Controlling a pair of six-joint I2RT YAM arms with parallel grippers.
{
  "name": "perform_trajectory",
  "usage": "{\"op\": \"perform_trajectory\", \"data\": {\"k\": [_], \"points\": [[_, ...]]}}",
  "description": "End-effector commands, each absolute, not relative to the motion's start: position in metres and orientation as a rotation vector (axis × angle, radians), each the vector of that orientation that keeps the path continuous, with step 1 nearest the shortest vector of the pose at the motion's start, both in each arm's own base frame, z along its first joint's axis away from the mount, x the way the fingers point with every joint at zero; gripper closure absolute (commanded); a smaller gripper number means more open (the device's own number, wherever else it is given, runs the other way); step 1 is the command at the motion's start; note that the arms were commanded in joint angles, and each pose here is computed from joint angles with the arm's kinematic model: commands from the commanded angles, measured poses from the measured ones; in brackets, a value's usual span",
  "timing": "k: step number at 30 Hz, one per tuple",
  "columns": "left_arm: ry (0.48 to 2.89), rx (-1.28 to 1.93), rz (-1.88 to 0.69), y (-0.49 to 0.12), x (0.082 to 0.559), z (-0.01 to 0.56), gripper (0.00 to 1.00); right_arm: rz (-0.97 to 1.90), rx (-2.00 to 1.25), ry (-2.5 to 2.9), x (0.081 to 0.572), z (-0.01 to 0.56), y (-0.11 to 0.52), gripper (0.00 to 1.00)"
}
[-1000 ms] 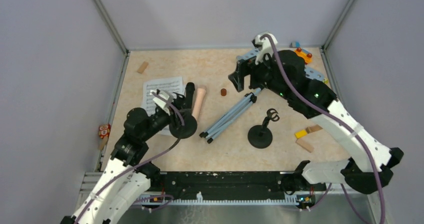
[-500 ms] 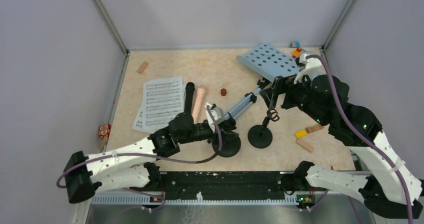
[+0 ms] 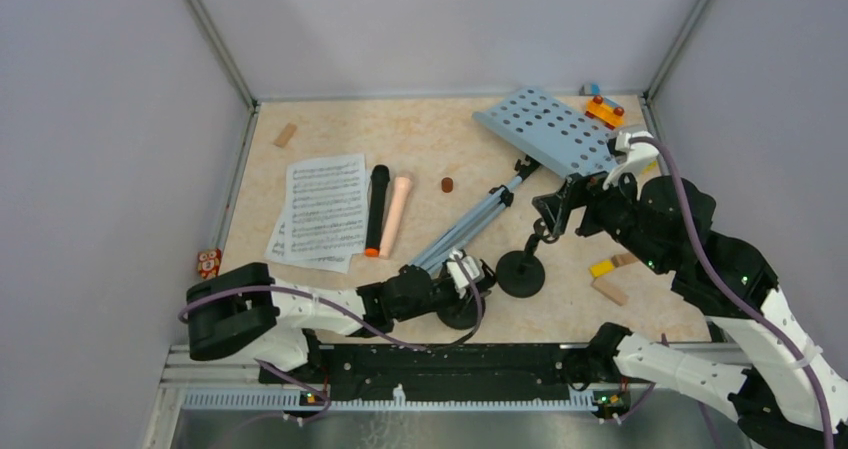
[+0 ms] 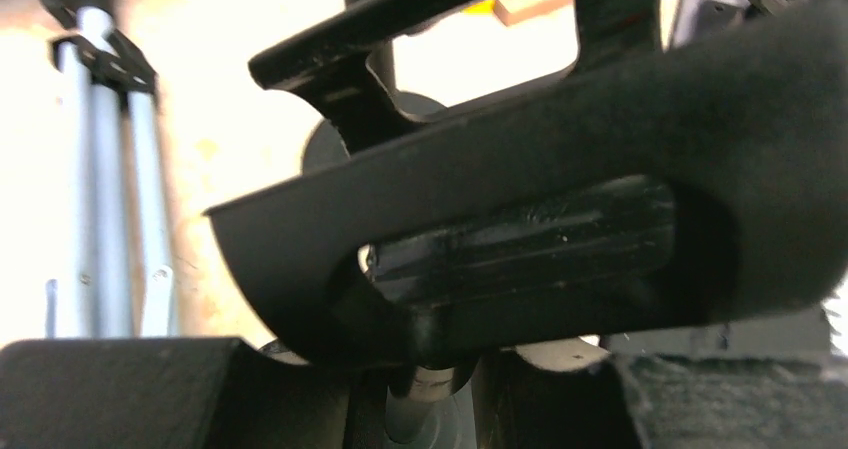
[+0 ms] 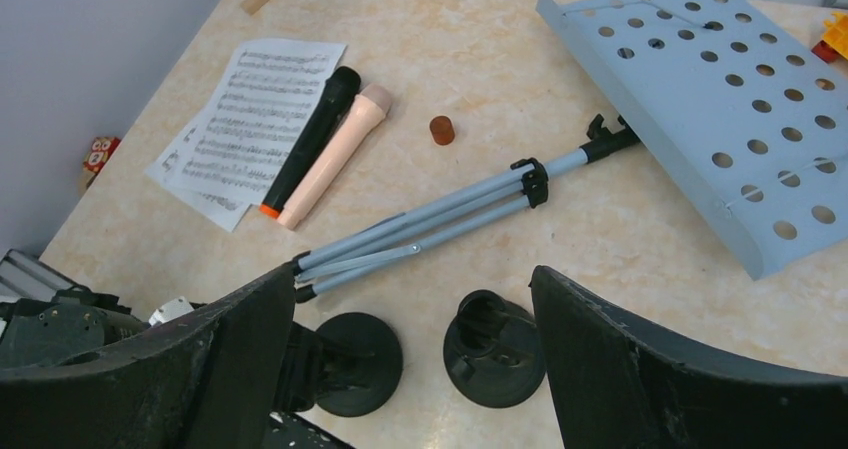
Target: Pack up the instrument practice props
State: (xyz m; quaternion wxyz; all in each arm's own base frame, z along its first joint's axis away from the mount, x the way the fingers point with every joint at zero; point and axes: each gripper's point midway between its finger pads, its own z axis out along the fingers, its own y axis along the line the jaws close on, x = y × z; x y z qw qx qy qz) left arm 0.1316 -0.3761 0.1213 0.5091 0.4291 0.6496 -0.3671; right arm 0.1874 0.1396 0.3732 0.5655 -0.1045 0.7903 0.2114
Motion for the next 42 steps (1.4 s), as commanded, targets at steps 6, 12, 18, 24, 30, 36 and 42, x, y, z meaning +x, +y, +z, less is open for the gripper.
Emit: {"op": "perform_trajectory", "data": {"k": [6, 12, 18, 24, 30, 36, 42], "points": [[1.302, 0.73, -0.789, -0.388, 0.184, 0.184, 0.65, 0.529, -0.298, 1.839, 0.183, 0.365, 0.146, 0.14], [1.36, 0.679, -0.688, -0.377, 0.205, 0.171, 0.39, 0.528, -0.301, 1.845, 0.181, 0.364, 0.144, 0.14], [1.419, 0.706, -0.707, -0.368, 0.197, 0.168, 0.07, 0.511, -0.27, 1.839, 0.183, 0.367, 0.139, 0.14], [1.534, 0.794, -0.761, -0.35, 0.172, 0.17, 0.01, 0.441, -0.249, 1.98, 0.194, 0.353, 0.148, 0.11], [1.708, 0.823, -0.802, -0.316, 0.145, 0.166, 0.01, 0.427, -0.213, 2.007, 0.224, 0.357, 0.16, 0.09], [1.884, 0.685, -0.785, -0.268, 0.132, 0.175, 0.01, 0.513, 0.002, 2.02, 0.263, 0.358, 0.132, 0.08], [1.961, 0.083, -0.645, -0.177, 0.155, 0.229, 0.01, 0.349, 0.17, 1.981, 0.261, 0.358, 0.081, 0.08]]}}
